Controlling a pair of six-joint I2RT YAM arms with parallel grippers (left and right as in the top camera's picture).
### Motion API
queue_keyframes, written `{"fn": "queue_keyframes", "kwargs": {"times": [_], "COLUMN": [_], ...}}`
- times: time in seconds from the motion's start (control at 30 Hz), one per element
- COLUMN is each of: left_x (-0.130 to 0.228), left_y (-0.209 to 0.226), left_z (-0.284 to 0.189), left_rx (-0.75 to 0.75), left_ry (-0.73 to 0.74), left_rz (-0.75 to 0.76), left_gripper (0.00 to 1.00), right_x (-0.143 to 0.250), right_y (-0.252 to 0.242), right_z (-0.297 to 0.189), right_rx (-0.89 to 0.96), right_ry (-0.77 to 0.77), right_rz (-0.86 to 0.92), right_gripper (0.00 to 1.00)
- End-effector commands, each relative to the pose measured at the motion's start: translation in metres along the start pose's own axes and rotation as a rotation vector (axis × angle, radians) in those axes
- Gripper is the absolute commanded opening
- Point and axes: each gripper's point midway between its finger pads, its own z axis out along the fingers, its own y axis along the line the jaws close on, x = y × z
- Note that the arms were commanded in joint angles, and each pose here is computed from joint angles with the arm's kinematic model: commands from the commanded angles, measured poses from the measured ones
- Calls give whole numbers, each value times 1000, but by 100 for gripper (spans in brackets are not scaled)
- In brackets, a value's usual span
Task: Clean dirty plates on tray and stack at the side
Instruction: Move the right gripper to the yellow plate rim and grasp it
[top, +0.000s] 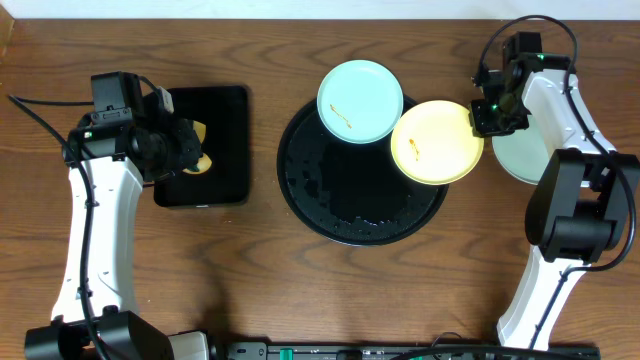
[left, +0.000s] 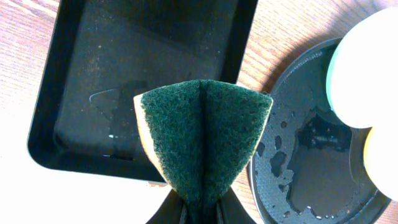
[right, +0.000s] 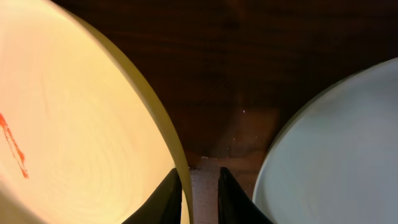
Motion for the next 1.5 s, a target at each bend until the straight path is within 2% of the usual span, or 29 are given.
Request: {"fn": "queue_keyframes", "kwargs": {"times": [0.0, 0.2, 0.4, 0.6, 0.8, 0.97, 1.1, 1.23, 1.47], "left_x": [3, 3, 3, 3, 5, 5, 9, 8, 5], "left_y": [3, 3, 3, 3, 3, 3, 4, 4, 3], "left_z": [3, 3, 3, 3, 3, 3, 3, 3, 3], "left_rx": [-12, -12, -12, -12, -14, -14, -18, -17, -14], "left_ry": [11, 11, 11, 12, 18, 18, 36, 30, 17], "left_rz": [8, 8, 8, 7, 6, 5, 0, 3, 14], "left_gripper": [8, 8, 8, 8, 8, 8, 8, 8, 8], "right_x": [12, 15, 5, 3, 20, 33, 30, 25, 30], "right_y": [3, 11, 11, 15, 21, 26, 42, 52, 71], "right_z": [12, 20, 5, -42, -74, -81, -86, -93, -124], "right_rx": [-5, -54, -47, -37, -41, -47, -45, 71, 444], "right_ry": [42, 41, -8, -74, -61, -23, -39, -73, -184], "right_rz": [10, 18, 13, 5, 64, 131, 108, 107, 169], "right_gripper": [18, 1, 1, 1, 1, 1, 1, 1, 1]}}
